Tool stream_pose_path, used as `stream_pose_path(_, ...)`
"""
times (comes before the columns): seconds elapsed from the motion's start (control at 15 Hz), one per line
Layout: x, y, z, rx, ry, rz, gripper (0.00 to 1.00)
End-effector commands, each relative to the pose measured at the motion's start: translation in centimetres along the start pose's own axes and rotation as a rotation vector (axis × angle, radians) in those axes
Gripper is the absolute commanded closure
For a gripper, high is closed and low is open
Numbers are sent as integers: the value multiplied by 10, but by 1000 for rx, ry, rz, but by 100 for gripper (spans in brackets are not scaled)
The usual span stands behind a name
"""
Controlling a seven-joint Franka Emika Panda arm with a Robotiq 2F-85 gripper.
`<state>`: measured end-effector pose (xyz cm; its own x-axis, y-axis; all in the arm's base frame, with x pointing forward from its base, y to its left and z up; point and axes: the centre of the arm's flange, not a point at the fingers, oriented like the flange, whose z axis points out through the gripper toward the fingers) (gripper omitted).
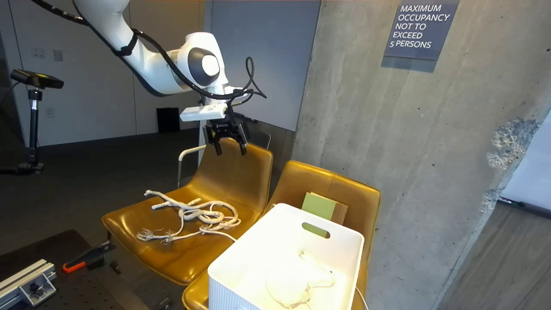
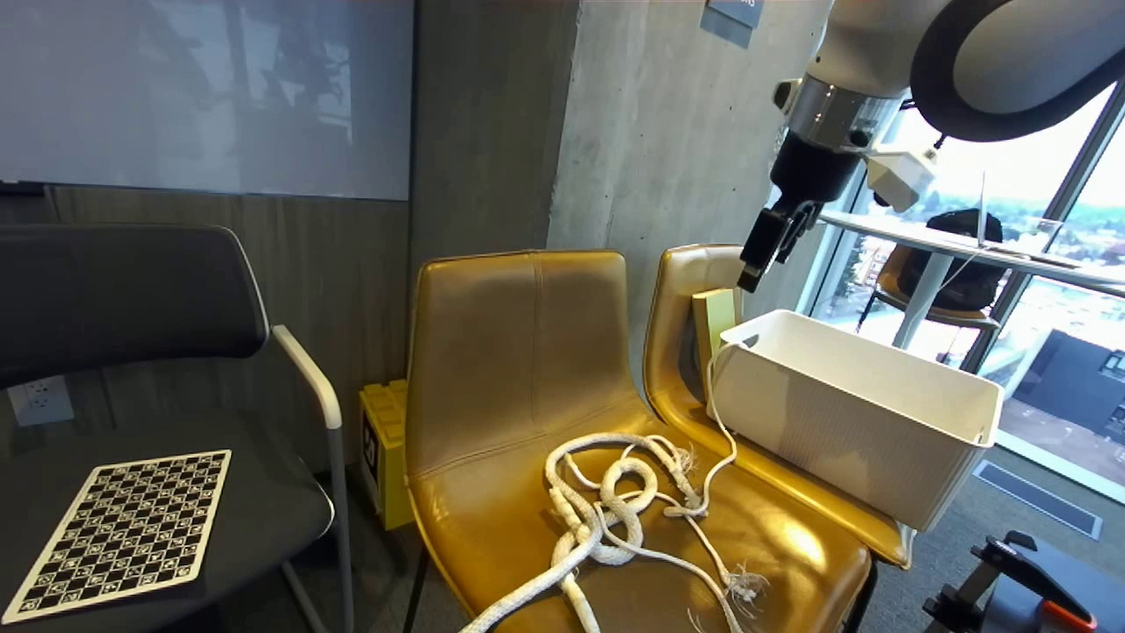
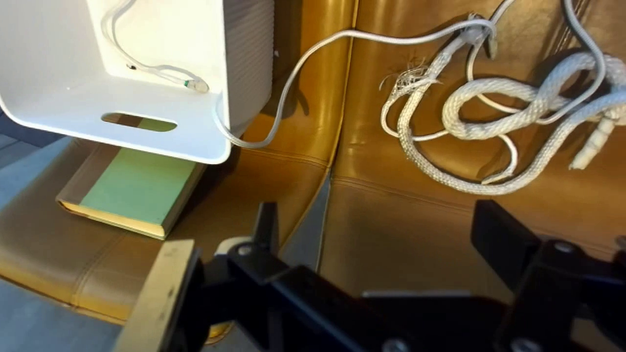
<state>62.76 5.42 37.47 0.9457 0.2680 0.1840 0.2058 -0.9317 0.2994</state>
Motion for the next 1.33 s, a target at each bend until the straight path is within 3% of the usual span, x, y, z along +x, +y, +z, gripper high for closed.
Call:
stream_pose_path(0.0, -13, -37, 37, -17, -23, -155, 0)
stream_pose_path(0.33, -34, -73, 93, -36, -88, -322, 0)
stream_pose_path(0.8, -16, -78, 154, -93, -140, -580, 0)
stream_pose_path(1.27, -13, -81, 216, -77, -216, -727, 0)
